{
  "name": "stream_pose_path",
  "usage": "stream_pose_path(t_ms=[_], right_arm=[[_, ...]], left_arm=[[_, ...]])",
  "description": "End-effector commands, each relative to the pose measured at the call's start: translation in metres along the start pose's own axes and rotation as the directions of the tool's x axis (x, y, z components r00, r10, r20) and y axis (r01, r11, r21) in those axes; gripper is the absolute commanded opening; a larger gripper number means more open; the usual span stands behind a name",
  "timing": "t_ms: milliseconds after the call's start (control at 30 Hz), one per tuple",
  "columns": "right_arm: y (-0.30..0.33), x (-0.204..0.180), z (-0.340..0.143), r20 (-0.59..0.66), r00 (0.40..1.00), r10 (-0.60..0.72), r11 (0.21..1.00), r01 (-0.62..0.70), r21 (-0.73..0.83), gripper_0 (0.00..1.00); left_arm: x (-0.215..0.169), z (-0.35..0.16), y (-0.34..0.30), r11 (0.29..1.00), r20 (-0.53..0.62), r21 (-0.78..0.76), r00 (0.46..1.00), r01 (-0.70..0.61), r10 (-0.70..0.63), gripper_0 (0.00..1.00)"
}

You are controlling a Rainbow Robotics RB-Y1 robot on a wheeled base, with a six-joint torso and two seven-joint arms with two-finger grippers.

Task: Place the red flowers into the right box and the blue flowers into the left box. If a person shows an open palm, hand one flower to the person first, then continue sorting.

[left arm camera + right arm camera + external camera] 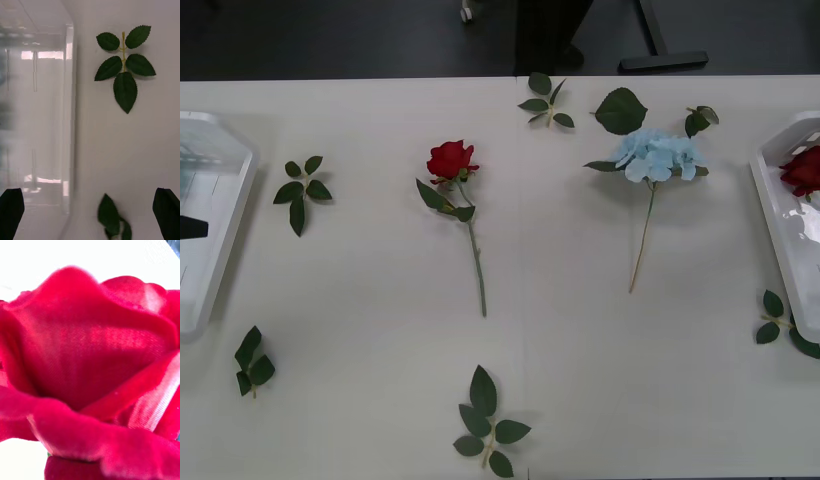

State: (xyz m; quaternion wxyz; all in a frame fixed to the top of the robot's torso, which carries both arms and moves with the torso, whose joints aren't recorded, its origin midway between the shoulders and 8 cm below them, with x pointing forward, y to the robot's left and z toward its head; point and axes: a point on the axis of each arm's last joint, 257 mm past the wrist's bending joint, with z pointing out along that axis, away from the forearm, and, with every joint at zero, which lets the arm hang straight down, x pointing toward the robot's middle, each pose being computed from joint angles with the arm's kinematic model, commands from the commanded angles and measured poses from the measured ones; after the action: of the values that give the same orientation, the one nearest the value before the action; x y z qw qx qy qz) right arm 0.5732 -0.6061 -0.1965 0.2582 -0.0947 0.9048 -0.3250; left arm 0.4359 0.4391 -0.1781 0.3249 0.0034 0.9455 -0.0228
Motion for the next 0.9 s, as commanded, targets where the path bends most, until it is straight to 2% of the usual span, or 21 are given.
stream_pose_path(t_ms=[33,67,167,267,400,533,700,900], right_arm=[[-0.009,-0.026,-0.013,0.033,0.999,0.016,1.0,-0.017,0.009,0.35],[-0.008,-0.024,-0.013,0.026,0.999,0.02,1.0,-0.02,0.003,0.49],[-0.009,-0.02,-0.014,0.012,0.999,0.029,1.0,-0.029,-0.011,0.81],[-0.007,-0.021,-0.021,-0.01,0.999,0.044,0.998,-0.044,-0.052,0.94],[0.002,-0.027,-0.044,-0.049,0.998,0.027,0.984,-0.036,-0.173,0.98],[0.015,-0.045,-0.076,-0.035,0.999,0.019,0.95,-0.029,-0.31,0.98],[0.065,-0.068,-0.124,0.004,1.0,0.019,0.857,-0.014,-0.516,0.98],[0.154,-0.088,-0.166,-0.07,0.991,0.111,0.742,-0.129,-0.657,1.0]], left_arm=[[-0.021,0.006,-0.05,0.995,0.045,0.066,0.996,-0.074,0.071,1.0],[-0.022,0.009,-0.057,0.995,0.044,0.078,0.998,-0.058,0.055,1.0],[-0.027,0.021,-0.078,0.995,0.049,0.093,0.999,-0.028,0.024,1.0],[-0.029,0.034,-0.095,0.996,0.052,0.087,0.998,-0.028,0.023,1.0],[-0.032,0.054,-0.121,0.998,0.075,0.06,0.997,-0.036,0.031,1.0],[-0.036,0.07,-0.153,0.998,0.101,0.056,0.995,-0.029,0.023,1.0],[-0.034,0.084,-0.199,0.998,0.102,0.054,0.994,-0.043,0.038,1.0],[-0.041,0.088,-0.268,0.996,0.104,0.058,0.992,-0.072,0.065,1.0]])
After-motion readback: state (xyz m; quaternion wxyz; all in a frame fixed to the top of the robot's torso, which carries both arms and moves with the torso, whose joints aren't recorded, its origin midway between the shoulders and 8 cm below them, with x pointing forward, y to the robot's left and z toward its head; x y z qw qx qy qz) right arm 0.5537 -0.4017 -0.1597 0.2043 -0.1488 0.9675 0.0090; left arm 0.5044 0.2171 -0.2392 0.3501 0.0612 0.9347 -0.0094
